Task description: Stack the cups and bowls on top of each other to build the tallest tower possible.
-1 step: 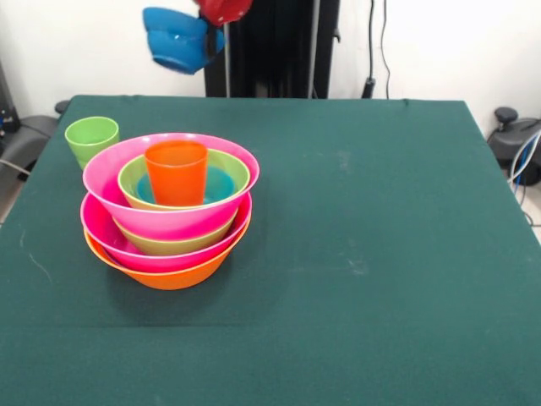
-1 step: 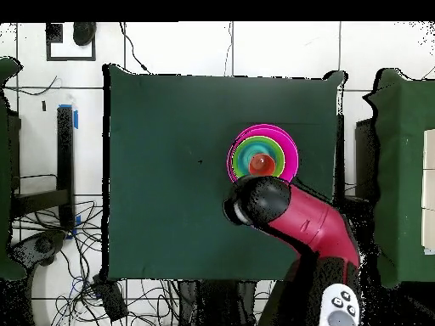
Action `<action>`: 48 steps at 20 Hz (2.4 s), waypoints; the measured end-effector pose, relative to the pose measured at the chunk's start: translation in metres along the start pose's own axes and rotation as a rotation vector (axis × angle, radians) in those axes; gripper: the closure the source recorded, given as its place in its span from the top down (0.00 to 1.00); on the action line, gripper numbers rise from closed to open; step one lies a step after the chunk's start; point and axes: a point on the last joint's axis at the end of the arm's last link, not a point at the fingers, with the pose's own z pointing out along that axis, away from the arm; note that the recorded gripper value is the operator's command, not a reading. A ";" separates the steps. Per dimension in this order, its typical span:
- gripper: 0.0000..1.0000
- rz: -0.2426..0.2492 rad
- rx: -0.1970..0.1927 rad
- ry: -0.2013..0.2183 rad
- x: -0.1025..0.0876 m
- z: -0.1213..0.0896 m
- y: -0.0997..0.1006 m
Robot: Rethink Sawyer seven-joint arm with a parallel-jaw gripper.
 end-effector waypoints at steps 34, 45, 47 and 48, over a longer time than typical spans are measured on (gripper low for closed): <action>0.00 -0.031 -0.117 0.025 -0.058 0.032 0.081; 0.00 -0.042 -0.117 0.080 -0.048 0.020 0.088; 0.00 -0.043 -0.113 0.090 -0.047 0.017 0.087; 0.00 -0.043 -0.110 0.097 -0.047 0.013 0.086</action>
